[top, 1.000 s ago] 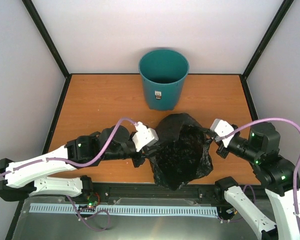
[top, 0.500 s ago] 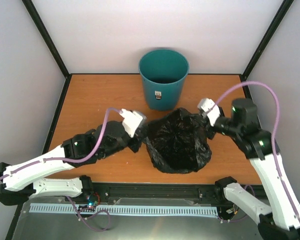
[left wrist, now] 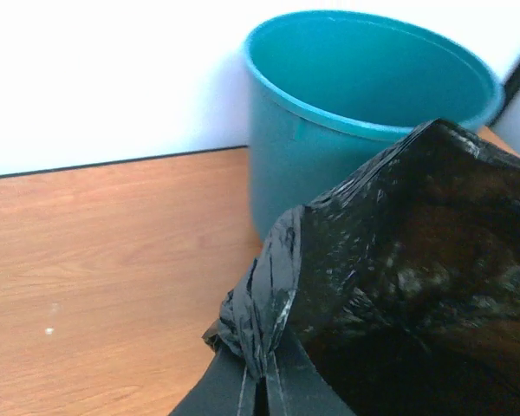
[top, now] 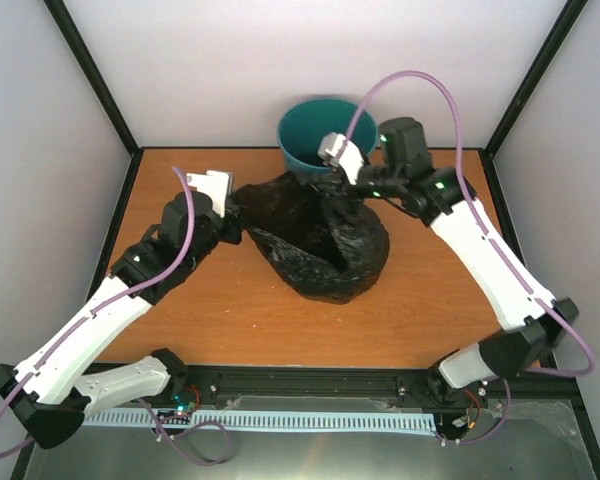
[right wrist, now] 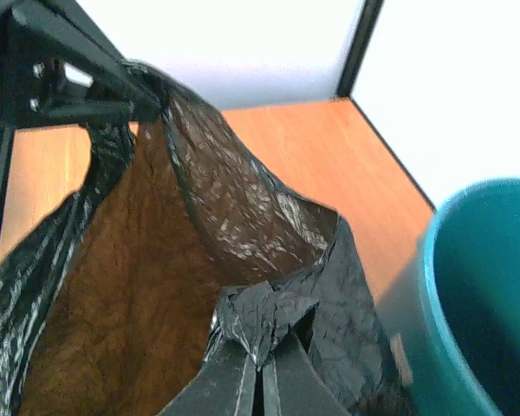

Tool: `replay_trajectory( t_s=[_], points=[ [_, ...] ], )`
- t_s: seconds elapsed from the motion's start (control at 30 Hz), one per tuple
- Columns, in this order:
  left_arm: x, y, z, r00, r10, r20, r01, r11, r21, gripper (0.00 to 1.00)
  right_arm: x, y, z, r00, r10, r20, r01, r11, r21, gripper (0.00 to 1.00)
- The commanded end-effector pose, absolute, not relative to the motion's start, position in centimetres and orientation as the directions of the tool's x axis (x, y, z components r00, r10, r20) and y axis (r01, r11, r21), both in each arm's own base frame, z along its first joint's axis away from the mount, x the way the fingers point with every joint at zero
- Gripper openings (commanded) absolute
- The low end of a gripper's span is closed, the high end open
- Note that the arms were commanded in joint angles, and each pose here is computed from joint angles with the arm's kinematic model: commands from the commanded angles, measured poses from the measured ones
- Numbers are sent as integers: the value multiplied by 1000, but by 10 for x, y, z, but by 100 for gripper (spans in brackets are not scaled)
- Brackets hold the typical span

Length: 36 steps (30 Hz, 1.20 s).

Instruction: Put the trash bags into the trash bin

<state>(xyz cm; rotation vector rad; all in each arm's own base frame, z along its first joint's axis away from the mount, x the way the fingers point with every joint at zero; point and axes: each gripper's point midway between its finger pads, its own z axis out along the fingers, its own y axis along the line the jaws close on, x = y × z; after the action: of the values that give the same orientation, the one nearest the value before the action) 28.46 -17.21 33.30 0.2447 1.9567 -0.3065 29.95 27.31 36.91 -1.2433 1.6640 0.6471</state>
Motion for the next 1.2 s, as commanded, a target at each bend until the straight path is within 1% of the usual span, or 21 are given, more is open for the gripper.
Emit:
replay_trajectory(
  t_s=[0.0,0.1,0.2,0.3,0.37,0.43,0.57,0.73,0.9,1.0,1.07,1.17],
  points=[
    [287,-139,394,-261,-15,-965,237,968,-79,1,311,318,398,27,-424,-905,-942,292,-165,3],
    [277,-121,448,-138,-40,-990,209,976,-68,1,324,346,427,77,-390,-918,-946,263,-191,3],
    [262,-110,500,-24,-64,-998,224,972,-68,1,334,362,468,138,-320,-937,-939,257,-226,3],
    [252,-106,522,28,-63,-998,243,969,-54,1,340,371,492,209,-271,-940,-926,256,-279,3],
    [249,-110,522,29,-53,-998,271,962,-43,1,343,376,490,243,-264,-933,-921,238,-307,3],
    [249,-116,508,-10,-38,-999,301,953,-39,1,343,383,471,252,-278,-927,-932,190,-310,3],
    [251,-123,448,-122,16,-992,321,947,-24,1,357,394,424,215,-327,-920,-948,158,-277,3],
    [252,-110,372,-214,66,-975,252,968,10,1,377,409,366,135,-393,-910,-970,137,-203,3],
    [254,-98,323,-324,18,-946,155,987,-35,1,390,419,322,68,-440,-895,-983,126,-137,3],
    [257,-109,290,-419,9,-908,163,984,-65,1,396,421,299,47,-468,-883,-984,128,-120,3],
    [260,-119,262,-496,23,-868,178,981,-76,1,399,421,275,8,-498,-867,-986,139,-89,3],
    [267,-128,230,-574,40,-818,190,978,-86,1,401,420,259,-19,-520,-854,-986,152,-71,3]
  ],
)
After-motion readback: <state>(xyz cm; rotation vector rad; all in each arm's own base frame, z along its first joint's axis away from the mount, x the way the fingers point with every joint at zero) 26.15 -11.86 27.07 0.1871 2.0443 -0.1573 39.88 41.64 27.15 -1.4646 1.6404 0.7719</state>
